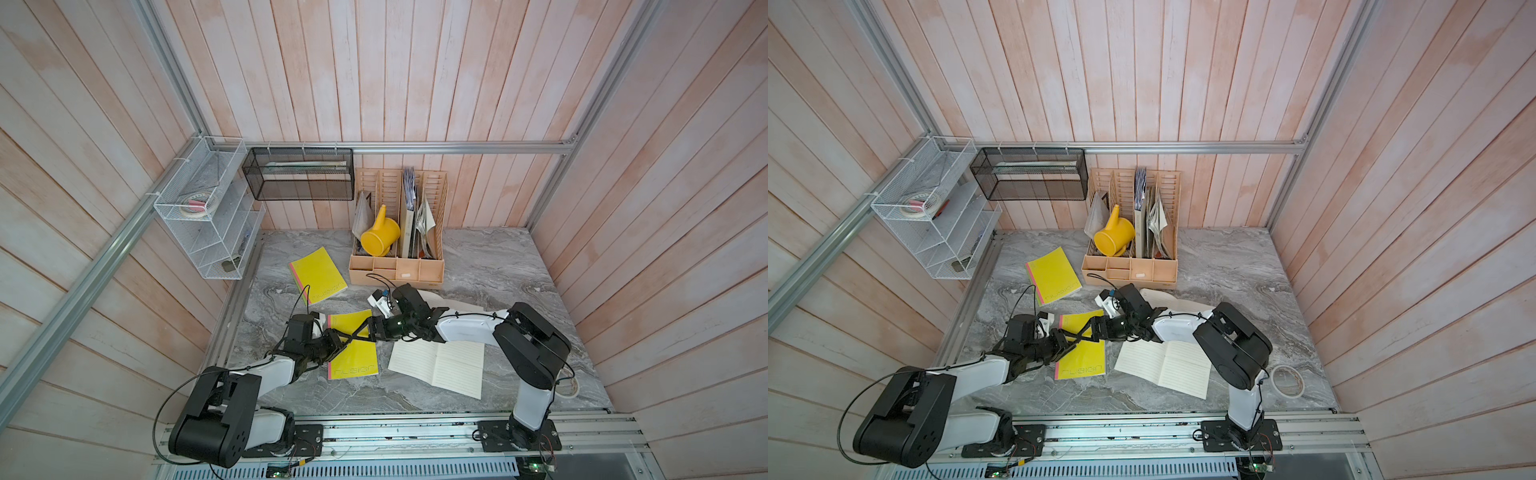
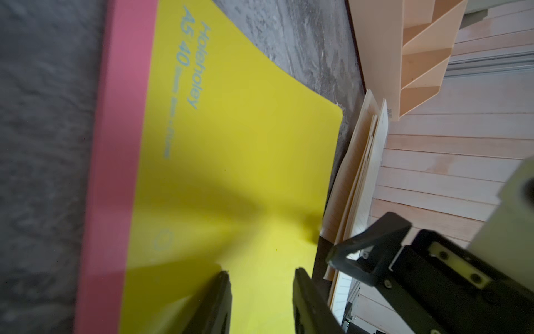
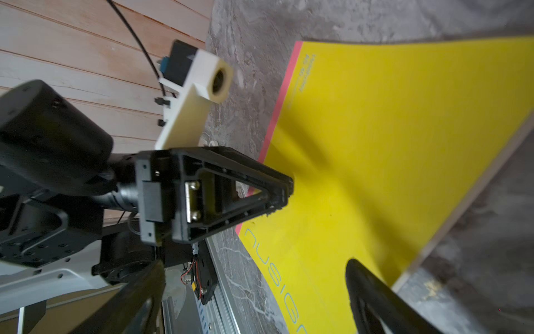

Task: Close the notebook
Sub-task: Close the notebook at the center of the board, then pick up the notebook from the center of the board.

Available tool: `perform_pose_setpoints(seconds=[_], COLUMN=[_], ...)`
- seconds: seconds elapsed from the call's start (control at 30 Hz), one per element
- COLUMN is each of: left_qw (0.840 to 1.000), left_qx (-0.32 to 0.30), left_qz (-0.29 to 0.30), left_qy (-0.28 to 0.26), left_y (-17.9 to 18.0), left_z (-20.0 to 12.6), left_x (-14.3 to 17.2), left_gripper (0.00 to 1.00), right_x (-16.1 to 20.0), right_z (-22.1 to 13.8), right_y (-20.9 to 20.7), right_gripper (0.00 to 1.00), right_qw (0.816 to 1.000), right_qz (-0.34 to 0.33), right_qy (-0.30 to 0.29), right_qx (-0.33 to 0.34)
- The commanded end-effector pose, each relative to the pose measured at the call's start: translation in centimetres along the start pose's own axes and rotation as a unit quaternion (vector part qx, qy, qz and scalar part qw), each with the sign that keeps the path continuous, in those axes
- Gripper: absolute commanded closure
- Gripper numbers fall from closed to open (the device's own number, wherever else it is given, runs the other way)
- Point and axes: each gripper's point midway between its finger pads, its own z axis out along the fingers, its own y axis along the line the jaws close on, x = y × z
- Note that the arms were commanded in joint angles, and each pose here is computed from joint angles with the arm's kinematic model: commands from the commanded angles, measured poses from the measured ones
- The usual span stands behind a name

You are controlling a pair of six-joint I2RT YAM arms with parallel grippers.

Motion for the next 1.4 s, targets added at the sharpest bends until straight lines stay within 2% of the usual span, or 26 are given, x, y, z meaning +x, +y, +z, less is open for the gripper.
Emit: perform_pose_setpoints(seconds=[0.0,0.2,0.33,0.63,0.8,0.9,1.03,1.17,1.27,1.37], left_qw=[1.0,0.998,0.995,0.989,0.98,0.973,0.971,0.976,0.982,0.992], left_qx=[-0.025,-0.054,-0.094,-0.148,-0.2,-0.229,-0.228,-0.215,-0.19,-0.125], left_qz=[-0.008,0.013,0.016,-0.016,-0.012,-0.014,-0.001,0.008,0.022,0.034], left_qy=[-0.006,-0.021,-0.026,0.005,-0.004,-0.035,-0.064,-0.037,-0.01,-0.002], left_y=[0.7,0.0,1.2,5.0,6.9,7.6,7.3,7.5,7.1,5.0], left_z=[-0.5,-2.0,-3.0,-2.9,-3.4,-4.7,-5.5,-4.4,-3.4,-2.8], left_x=[-0.1,-1.2,-1.6,-0.9,-1.0,-1.6,-2.1,-1.4,-1.0,-0.5], left_gripper=[0.61,0.59,0.57,0.54,0.49,0.47,0.45,0.43,0.41,0.41], right_x=[1.1,2.3,2.6,2.8,3.0,3.0,3.0,3.0,3.0,3.1], right_z=[0.7,1.1,1.1,1.0,1.0,1.1,1.1,1.2,1.3,1.5], right_y=[-1.5,-4.3,-5.1,-5.3,-5.5,-5.6,-5.5,-5.5,-5.4,-5.5], right_gripper=[0.02,0.02,0.02,0.02,0.02,0.02,0.02,0.02,0.02,0.02], right_qw=[1.0,0.997,0.995,0.995,0.994,0.994,0.995,0.995,0.996,0.996], right_qz=[0.017,0.035,0.037,0.037,0.039,0.04,0.039,0.041,0.042,0.043], right_qy=[0.01,0.032,0.039,0.043,0.045,0.045,0.047,0.048,0.047,0.049], right_qx=[0.011,0.063,0.085,0.085,0.087,0.087,0.083,0.076,0.067,0.064])
